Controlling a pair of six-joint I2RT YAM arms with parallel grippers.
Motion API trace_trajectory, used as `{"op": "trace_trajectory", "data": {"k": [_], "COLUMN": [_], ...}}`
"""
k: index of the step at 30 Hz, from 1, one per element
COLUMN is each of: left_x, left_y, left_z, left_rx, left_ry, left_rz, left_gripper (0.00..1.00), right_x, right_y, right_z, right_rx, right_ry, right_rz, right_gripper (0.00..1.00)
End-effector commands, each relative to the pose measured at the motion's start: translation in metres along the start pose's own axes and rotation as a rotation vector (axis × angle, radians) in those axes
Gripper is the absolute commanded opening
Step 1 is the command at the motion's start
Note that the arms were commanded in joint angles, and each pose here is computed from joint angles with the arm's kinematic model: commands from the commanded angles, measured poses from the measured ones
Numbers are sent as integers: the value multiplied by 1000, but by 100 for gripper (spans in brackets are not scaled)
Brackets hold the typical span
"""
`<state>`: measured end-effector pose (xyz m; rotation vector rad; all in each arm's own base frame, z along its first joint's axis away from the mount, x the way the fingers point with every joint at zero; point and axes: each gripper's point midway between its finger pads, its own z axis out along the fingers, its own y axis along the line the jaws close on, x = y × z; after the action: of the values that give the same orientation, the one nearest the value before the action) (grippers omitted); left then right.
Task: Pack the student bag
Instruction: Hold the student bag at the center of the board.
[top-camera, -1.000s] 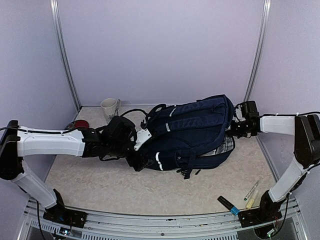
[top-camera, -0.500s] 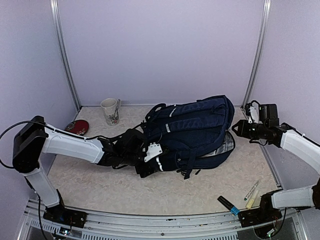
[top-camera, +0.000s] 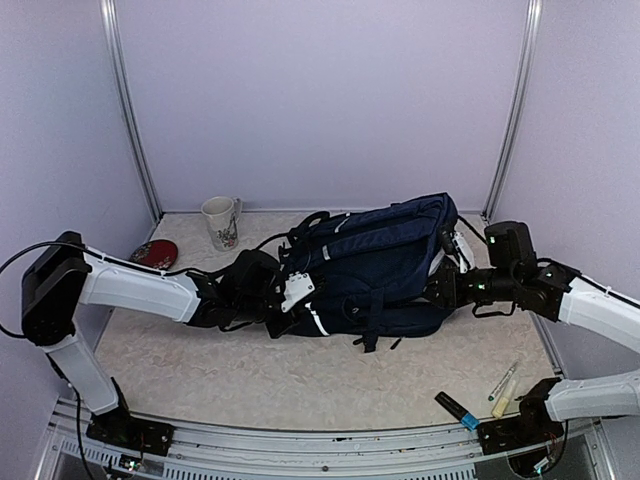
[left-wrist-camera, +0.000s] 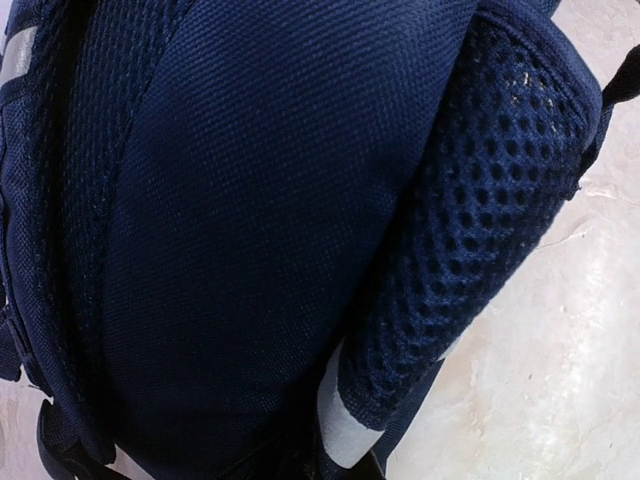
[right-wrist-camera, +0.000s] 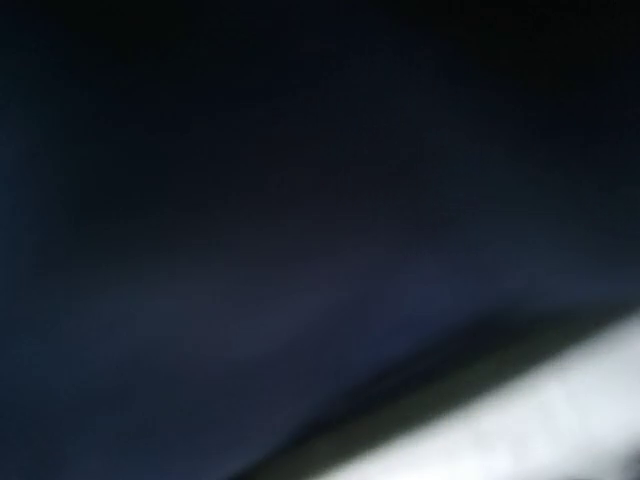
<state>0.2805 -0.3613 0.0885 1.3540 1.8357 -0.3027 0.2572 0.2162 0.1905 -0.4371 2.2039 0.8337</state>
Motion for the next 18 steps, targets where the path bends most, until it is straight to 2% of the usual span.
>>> {"op": "trace_trajectory", "data": {"k": [1, 4, 8, 10, 14, 18], "left_x": [-37, -44, -55, -58, -60, -61], "left_y": [-53, -64, -76, -77, -80, -84], "left_z": [-27, -32, -36, -35, -32, -32], "left_rx": [227, 247, 302, 313, 335, 355], "left_ry": [-174, -192, -216, -222, -222, -219], "left_rz": [-25, -18, -40, -56, -62, -57], "left_gripper": [0, 0, 0, 0, 0, 0], "right_x": [32, 46, 78, 88, 93, 85], "right_y": [49, 58, 41, 44, 62, 40], "right_z": [18, 25, 36, 38, 41, 53], "right_rx": [-174, -160, -22, 31, 23, 156], "right_ry": [29, 13, 22, 12, -73, -131], "right_rz": [-89, -108, -42, -75, -167, -217], "right_gripper": [39, 37, 28, 26, 26, 21]}}
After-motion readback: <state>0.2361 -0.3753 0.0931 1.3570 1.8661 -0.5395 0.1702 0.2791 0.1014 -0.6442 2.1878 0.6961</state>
